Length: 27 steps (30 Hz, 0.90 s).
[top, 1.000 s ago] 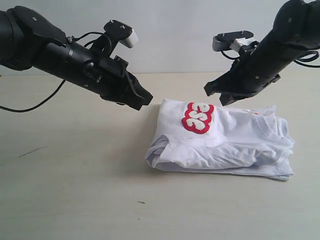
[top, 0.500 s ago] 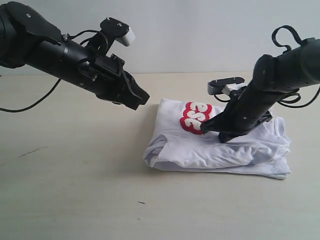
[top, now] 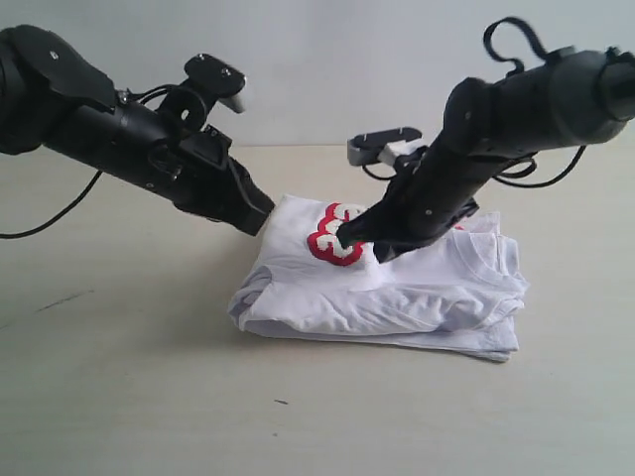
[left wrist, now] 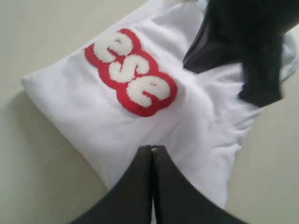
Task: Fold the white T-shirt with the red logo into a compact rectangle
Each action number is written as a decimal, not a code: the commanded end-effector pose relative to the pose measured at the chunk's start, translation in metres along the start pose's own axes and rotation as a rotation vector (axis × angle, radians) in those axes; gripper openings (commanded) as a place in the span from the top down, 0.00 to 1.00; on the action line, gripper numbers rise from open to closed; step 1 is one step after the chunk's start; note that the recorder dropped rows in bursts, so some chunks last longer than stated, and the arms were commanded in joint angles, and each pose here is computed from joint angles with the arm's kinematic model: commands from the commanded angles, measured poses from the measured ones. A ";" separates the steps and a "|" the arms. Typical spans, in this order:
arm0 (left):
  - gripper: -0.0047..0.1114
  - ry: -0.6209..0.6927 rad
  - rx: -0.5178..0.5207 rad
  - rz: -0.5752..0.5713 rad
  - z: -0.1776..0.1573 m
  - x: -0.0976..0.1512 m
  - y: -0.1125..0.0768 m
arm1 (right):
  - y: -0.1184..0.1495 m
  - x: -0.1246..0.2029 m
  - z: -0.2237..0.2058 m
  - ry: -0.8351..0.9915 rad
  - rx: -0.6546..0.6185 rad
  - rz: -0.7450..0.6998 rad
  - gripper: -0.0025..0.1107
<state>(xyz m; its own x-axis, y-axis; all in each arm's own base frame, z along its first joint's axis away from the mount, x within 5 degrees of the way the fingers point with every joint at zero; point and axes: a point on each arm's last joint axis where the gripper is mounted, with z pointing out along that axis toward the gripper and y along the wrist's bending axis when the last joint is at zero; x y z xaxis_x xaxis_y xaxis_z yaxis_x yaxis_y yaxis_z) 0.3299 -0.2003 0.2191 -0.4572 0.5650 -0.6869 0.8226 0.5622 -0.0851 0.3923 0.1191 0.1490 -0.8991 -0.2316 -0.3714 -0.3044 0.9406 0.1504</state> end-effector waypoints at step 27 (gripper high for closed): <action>0.96 0.099 0.029 -0.140 0.043 0.039 0.021 | -0.073 0.046 0.015 -0.032 0.165 0.137 0.98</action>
<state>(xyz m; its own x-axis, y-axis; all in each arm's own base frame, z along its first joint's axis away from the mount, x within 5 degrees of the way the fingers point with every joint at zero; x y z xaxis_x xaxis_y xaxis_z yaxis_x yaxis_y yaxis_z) 0.3468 -0.1858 0.1638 -0.5962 0.5471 -0.5875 0.7518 0.6371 -0.1697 0.3759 0.0459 0.1200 -0.9105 -0.0946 -0.4026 -0.1270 0.9904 0.0545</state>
